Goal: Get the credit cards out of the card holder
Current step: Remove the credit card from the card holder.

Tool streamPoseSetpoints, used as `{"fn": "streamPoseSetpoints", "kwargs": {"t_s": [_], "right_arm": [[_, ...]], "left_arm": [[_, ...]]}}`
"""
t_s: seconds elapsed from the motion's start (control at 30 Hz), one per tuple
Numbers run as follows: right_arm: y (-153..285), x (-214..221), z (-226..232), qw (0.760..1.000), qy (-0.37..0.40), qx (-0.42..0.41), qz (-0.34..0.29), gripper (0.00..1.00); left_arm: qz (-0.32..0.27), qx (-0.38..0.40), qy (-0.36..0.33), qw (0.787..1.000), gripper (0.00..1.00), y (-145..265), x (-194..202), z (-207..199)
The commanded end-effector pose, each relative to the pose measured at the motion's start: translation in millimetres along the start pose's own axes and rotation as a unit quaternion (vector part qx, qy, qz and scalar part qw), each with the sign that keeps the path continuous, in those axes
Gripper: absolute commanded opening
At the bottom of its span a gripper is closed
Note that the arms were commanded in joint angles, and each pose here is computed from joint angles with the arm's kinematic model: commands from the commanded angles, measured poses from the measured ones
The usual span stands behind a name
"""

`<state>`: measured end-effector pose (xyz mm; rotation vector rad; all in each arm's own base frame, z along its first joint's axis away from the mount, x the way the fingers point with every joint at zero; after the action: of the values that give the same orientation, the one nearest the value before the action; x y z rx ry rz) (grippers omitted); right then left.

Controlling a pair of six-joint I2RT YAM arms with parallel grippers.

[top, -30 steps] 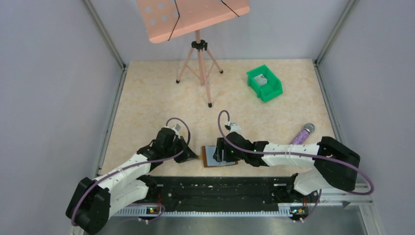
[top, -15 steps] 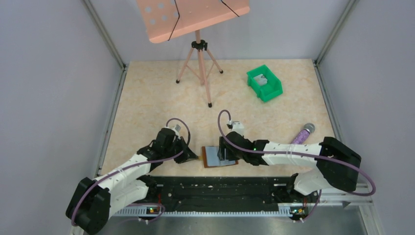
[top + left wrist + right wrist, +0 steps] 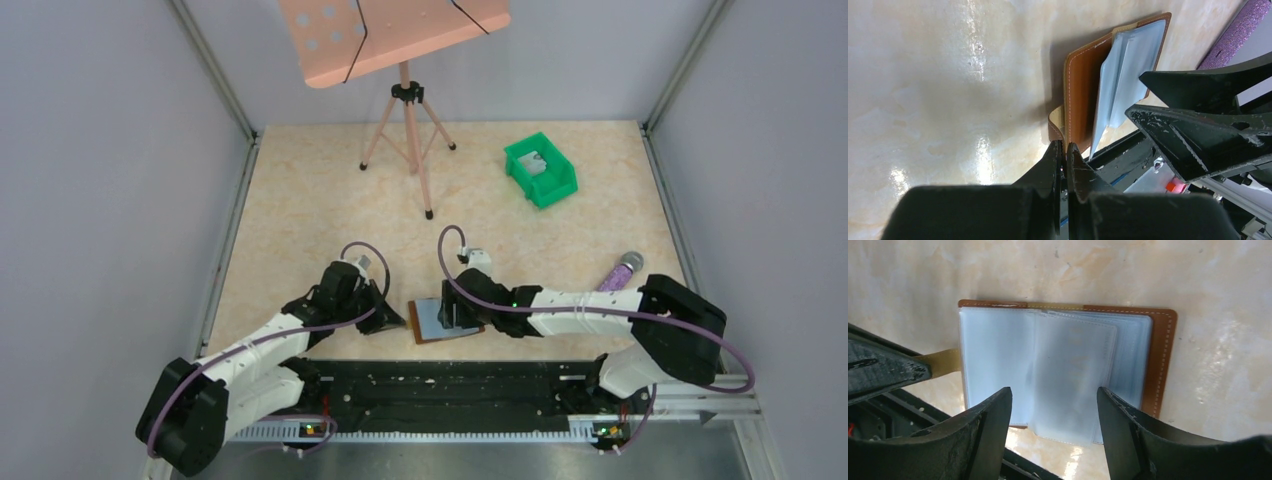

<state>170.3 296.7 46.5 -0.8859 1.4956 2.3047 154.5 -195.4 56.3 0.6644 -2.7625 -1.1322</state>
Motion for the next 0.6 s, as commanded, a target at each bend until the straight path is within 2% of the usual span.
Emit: {"fn": "streamPoseSetpoints", "kwargs": {"t_s": [0.0, 0.57], "right_arm": [[0, 2, 23, 0.997, -0.033, -0.069, 0.004, 0.63], [4, -7, 54, 0.988, -0.058, -0.146, 0.000, 0.63]], "left_arm": [[-0.008, 0.028, -0.009, 1.000, 0.04, -1, -6, -14], [-0.005, 0.032, -0.008, 0.999, 0.04, -1, -4, -15]]}}
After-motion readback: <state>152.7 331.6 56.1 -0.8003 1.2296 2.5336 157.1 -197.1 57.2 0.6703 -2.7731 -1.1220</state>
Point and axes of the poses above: each gripper's point midway between its finger pads, its own y axis back along the fingers, its own z axis along the line the jaws close on, x = y × z, the point moved 1 cm from there along y, back along the fingers, and after that the axes turned 7 degrees about y, right-handed, at the moved point
